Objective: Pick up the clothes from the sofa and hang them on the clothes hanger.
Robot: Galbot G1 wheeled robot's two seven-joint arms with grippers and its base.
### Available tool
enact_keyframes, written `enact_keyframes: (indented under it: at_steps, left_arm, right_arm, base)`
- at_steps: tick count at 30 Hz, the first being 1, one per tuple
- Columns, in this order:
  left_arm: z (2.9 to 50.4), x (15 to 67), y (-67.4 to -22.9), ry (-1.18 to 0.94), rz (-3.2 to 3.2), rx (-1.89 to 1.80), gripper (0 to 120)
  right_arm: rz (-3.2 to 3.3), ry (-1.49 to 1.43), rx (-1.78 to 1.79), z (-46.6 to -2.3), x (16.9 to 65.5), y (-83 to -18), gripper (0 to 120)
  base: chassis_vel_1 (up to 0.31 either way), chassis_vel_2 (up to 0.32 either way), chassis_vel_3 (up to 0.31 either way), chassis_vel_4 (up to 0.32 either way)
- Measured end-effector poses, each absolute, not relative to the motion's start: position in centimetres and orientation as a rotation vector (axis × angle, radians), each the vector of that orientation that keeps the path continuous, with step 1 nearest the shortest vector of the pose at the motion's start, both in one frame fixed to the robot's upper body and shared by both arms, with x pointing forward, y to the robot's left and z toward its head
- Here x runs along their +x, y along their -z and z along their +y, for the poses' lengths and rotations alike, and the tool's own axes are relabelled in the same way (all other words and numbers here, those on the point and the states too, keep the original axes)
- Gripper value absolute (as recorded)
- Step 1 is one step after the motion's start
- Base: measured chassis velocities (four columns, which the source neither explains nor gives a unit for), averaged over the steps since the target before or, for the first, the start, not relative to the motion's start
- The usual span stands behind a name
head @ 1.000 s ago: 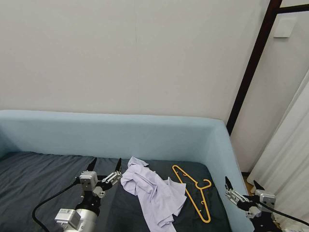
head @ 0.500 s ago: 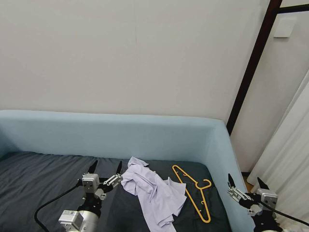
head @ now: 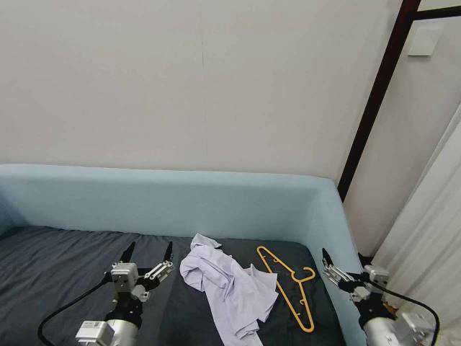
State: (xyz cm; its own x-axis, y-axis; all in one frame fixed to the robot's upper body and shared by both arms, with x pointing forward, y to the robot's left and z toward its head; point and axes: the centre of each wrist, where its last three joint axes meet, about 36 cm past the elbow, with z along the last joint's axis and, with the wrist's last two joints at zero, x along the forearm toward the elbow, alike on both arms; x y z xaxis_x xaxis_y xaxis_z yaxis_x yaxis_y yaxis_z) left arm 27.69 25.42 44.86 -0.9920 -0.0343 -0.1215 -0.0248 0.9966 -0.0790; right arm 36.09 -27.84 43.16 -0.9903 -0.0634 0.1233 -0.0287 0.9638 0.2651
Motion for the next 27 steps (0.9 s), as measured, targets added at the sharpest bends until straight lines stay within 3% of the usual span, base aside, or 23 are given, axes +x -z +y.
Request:
enact_keyframes:
  at_steps: [7, 16, 27]
  left_arm:
    - [28.2, 26.3, -43.9, 0.035, 3.050, -0.187, 100]
    - [30.8, 25.0, -42.9, -0.039, 3.068, -0.313, 100]
    - [32.1, 24.5, -42.9, -0.074, 3.055, -0.376, 100]
  right_arm:
    - [-2.645, 0.514, 0.137, -24.7, 44.3, -40.5, 100]
    - [-2.489, 0.548, 0.378, -22.2, 51.0, -34.0, 100]
    - [-2.517, 0.242, 0.627, -20.1, 54.0, -25.8, 100]
  base:
    - [0.000, 0.000, 0.000, 0.000]
    - [0.000, 0.000, 0.000, 0.000]
    - [0.000, 0.000, 0.000, 0.000]
